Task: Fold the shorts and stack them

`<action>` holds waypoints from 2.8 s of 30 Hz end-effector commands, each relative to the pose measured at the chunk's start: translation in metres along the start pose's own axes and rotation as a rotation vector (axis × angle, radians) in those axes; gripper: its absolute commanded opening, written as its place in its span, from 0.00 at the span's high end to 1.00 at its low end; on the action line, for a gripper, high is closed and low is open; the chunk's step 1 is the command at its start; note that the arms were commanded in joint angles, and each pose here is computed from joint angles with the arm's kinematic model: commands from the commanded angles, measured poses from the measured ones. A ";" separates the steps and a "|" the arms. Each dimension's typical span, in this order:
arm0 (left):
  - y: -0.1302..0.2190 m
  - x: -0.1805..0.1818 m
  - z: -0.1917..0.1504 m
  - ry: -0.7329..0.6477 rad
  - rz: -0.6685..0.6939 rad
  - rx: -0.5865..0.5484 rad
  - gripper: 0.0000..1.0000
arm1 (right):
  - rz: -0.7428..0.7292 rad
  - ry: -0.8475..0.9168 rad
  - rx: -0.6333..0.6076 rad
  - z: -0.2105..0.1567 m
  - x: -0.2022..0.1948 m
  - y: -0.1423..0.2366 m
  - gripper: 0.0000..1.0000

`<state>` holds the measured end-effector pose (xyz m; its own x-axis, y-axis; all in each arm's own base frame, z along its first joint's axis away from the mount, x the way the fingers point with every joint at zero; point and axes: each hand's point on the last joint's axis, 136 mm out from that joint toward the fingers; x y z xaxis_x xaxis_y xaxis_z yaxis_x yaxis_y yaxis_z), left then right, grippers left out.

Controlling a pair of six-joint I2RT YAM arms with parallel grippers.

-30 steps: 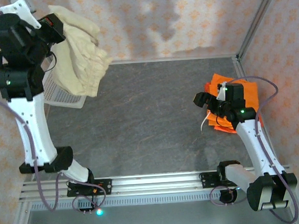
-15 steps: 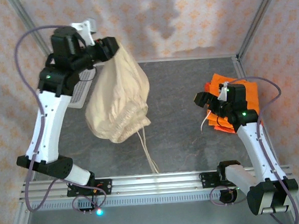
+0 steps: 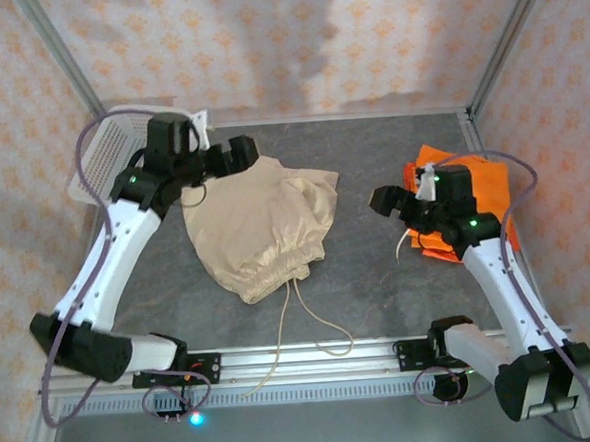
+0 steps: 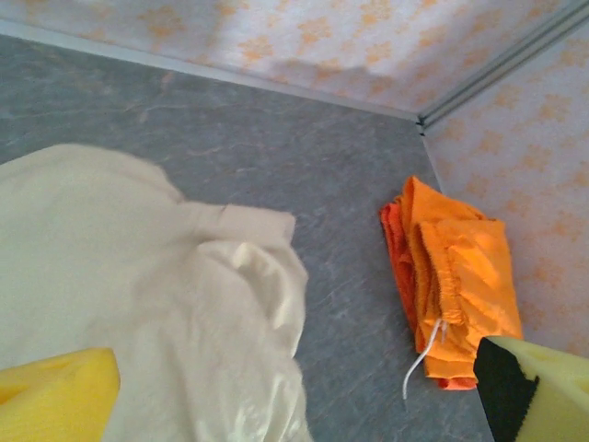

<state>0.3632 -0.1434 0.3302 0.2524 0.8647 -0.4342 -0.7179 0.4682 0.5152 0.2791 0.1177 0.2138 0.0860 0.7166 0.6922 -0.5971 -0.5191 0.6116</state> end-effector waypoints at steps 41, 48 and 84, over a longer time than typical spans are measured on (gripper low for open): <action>0.027 0.130 -0.115 0.415 0.262 -0.048 0.00 | -0.367 0.868 0.266 -0.085 0.088 -0.147 0.02; 0.031 0.137 -0.120 0.427 0.290 -0.051 0.00 | -0.525 1.282 0.319 -0.134 0.071 -0.147 0.05; 0.061 0.172 -0.135 0.656 0.485 -0.193 0.00 | -0.667 1.308 0.187 -0.096 0.059 -0.132 1.00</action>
<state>0.2751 0.0092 0.1944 -0.4681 0.6995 -0.5400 -0.7707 -0.0242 0.6367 0.2697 0.2921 0.0873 -0.6197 0.6131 -0.4899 -0.5421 0.1169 0.8321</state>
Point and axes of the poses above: each hand's point on the last joint's axis, 136 mm out from that joint toward the fingers, its own y axis back along the fingers, its own x axis along the line the jaws close on, z = x × y, and after that the axes turned 9 degrees about -y, right-handed
